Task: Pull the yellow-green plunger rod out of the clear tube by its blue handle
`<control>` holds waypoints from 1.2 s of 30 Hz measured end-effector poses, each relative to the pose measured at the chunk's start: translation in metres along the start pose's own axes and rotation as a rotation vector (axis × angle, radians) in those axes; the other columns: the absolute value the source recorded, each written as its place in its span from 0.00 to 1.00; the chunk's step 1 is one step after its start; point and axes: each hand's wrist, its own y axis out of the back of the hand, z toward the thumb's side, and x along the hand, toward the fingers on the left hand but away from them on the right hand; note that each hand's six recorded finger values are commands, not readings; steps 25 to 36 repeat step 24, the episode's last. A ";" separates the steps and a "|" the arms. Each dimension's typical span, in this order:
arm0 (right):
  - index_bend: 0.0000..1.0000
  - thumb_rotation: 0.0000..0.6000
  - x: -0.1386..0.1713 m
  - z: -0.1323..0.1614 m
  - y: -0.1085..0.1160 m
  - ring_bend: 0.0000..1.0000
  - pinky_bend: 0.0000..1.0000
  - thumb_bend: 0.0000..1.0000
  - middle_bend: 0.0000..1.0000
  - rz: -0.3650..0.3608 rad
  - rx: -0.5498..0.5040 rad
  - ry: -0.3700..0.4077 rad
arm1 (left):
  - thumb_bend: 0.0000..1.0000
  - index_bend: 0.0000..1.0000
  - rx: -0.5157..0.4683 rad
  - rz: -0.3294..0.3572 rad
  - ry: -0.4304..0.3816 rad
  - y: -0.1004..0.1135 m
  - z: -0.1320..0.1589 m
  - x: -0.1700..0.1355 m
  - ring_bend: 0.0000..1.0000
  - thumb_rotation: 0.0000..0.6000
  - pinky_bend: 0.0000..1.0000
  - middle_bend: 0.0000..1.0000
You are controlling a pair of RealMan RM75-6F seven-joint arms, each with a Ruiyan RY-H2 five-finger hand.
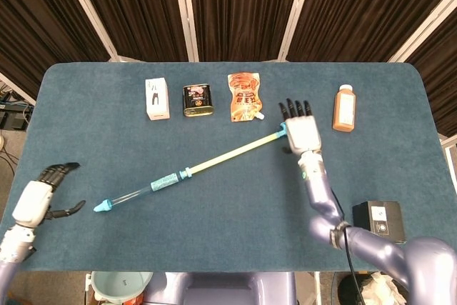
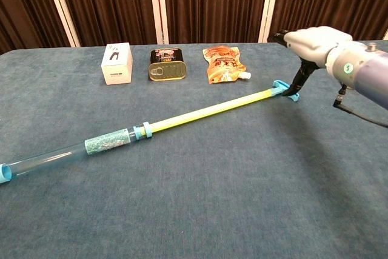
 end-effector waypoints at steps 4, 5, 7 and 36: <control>0.00 1.00 0.037 0.015 0.012 0.00 0.00 0.00 0.00 -0.027 -0.026 0.091 | 0.21 0.14 -0.014 0.028 0.010 0.025 -0.001 -0.001 0.16 1.00 0.13 0.15; 0.00 1.00 0.047 0.017 0.016 0.00 0.00 0.00 0.00 -0.037 -0.033 0.108 | 0.21 0.13 -0.017 0.033 0.011 0.030 -0.001 -0.002 0.16 1.00 0.12 0.14; 0.00 1.00 0.072 0.018 0.026 0.00 0.00 0.00 0.00 -0.065 -0.050 0.139 | 0.21 0.12 -0.014 0.038 0.013 0.041 0.001 -0.006 0.15 1.00 0.10 0.12; 0.00 1.00 0.260 -0.106 0.010 0.00 0.00 0.00 0.00 -0.071 -0.150 -0.024 | 0.13 0.00 0.253 0.125 0.095 0.081 0.069 -0.065 0.00 1.00 0.02 0.00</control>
